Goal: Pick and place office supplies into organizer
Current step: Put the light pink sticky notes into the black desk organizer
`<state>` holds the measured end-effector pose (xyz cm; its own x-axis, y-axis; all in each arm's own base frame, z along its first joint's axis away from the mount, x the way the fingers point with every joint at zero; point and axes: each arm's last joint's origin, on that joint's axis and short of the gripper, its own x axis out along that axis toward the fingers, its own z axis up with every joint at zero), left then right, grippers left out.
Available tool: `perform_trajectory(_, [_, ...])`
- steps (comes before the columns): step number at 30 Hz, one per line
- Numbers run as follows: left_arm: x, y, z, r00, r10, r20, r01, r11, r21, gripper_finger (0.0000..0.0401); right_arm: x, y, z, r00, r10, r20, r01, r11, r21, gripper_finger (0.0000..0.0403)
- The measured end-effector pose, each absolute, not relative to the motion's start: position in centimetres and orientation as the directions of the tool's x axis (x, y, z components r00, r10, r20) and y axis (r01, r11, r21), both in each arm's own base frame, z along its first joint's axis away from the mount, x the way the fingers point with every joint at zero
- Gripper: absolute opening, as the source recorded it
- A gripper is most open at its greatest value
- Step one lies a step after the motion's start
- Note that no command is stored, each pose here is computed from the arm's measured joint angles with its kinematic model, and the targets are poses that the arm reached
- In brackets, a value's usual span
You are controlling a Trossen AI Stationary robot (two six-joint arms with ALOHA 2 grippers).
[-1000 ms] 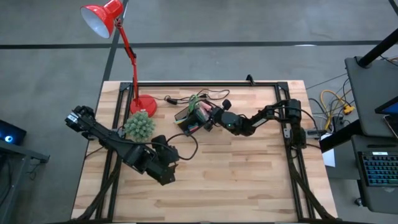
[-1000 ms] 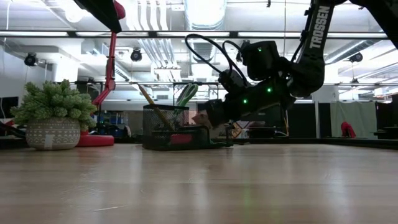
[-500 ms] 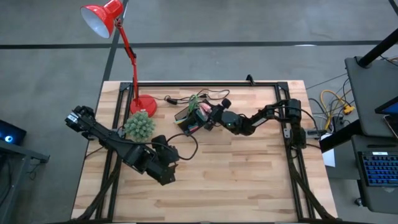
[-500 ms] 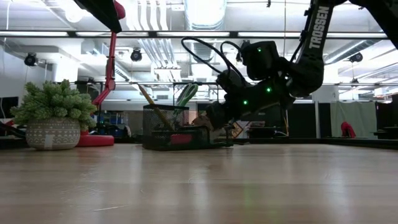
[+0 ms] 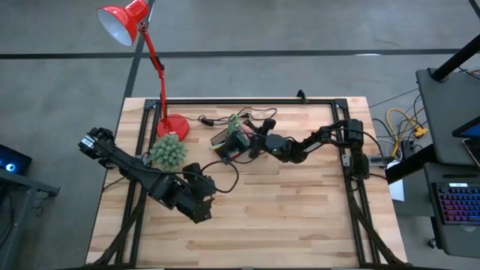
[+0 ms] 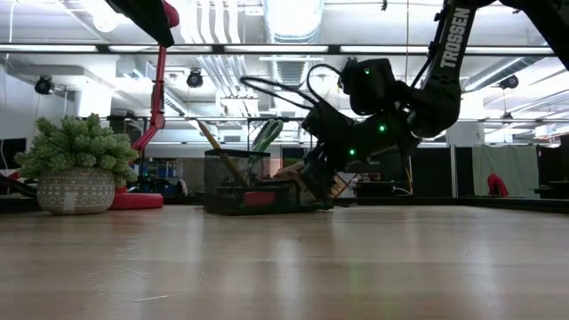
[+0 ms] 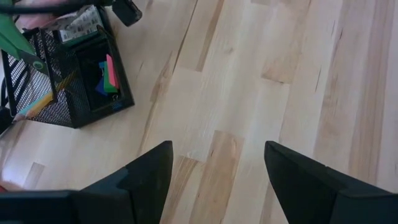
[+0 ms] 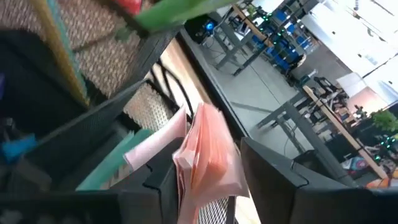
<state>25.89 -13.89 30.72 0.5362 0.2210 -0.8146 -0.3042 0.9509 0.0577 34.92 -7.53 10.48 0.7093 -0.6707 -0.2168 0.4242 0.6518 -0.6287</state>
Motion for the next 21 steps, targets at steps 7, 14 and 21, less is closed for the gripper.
perform_trajectory(7, [25.90, -13.89, 30.72, 0.537, 0.221, -0.814, -0.304, 0.951, 0.057, 0.0239, 34.79, -7.36, 9.91, 0.697, -0.665, -0.269, 0.335, 0.633, -0.698, 0.0078])
perform_trajectory(14, [25.89, -13.90, 30.72, 0.537, 0.221, -0.814, -0.304, 0.951, 0.057, 0.0239, 35.05, -7.17, 10.12, 0.702, -0.663, -0.261, 0.292, 0.601, -0.744, 0.0015])
perform_trajectory(21, [25.89, -13.90, 30.72, 0.537, 0.221, -0.814, -0.304, 0.951, 0.057, 0.0239, 35.70, -6.94, 10.73, 0.700, -0.674, -0.236, 0.261, 0.549, -0.794, 0.0014])
